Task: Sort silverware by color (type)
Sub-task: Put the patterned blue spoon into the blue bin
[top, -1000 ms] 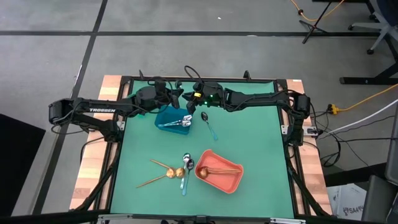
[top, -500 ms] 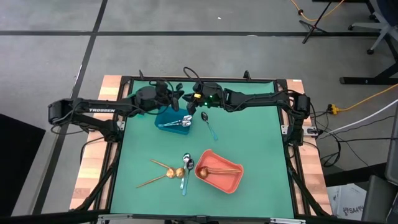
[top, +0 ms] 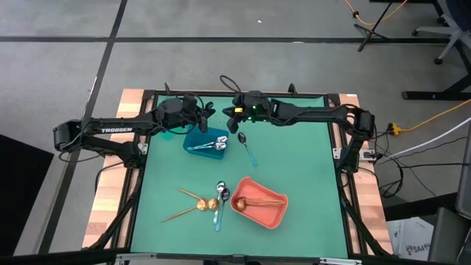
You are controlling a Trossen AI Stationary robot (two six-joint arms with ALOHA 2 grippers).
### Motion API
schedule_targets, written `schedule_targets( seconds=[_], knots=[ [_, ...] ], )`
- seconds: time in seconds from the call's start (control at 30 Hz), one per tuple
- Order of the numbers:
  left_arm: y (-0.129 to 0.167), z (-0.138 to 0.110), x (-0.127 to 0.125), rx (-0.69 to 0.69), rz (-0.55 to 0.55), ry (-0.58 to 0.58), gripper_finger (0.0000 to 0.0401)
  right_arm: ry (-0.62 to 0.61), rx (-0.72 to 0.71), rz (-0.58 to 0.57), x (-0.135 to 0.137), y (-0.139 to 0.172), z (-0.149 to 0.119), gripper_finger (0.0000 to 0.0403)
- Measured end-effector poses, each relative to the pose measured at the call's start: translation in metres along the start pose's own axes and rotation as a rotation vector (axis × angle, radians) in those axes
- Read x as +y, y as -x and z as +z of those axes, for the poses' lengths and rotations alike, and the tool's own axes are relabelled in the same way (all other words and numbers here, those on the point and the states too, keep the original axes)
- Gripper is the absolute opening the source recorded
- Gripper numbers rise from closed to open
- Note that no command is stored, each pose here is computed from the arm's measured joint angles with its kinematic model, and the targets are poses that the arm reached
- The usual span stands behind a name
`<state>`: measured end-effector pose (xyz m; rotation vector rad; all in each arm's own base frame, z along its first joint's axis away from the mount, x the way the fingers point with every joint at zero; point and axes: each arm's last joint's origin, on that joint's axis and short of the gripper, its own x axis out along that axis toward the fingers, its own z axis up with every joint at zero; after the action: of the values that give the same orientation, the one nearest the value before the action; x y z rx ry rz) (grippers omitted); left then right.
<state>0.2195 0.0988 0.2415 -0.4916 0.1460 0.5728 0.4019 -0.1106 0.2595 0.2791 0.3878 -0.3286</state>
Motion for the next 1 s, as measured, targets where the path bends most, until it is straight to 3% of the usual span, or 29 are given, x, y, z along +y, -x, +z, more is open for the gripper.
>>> schedule_targets(
  seconds=[0.27,0.47,0.73,0.87,1.0],
  knots=[
    [0.0,0.0,0.0,0.038,-0.064,-0.012,0.0,0.042,0.164,-0.052,-0.015,0.004,-0.012,0.0014],
    [0.0,-0.004,-0.002,0.172,-0.139,-0.028,0.0,0.056,0.259,-0.087,-0.027,0.006,-0.019,0.0014],
    [0.017,0.032,-0.019,0.462,-0.051,-0.265,0.0,0.049,0.267,-0.101,-0.033,0.006,-0.019,0.0014],
    [0.027,0.047,-0.026,0.52,-0.048,-0.339,0.0,0.05,0.267,-0.1,-0.032,0.006,-0.019,0.0014],
    [0.028,0.045,-0.028,0.545,-0.051,-0.357,0.0,0.051,0.268,-0.099,-0.032,0.006,-0.019,0.0014]
  ],
)
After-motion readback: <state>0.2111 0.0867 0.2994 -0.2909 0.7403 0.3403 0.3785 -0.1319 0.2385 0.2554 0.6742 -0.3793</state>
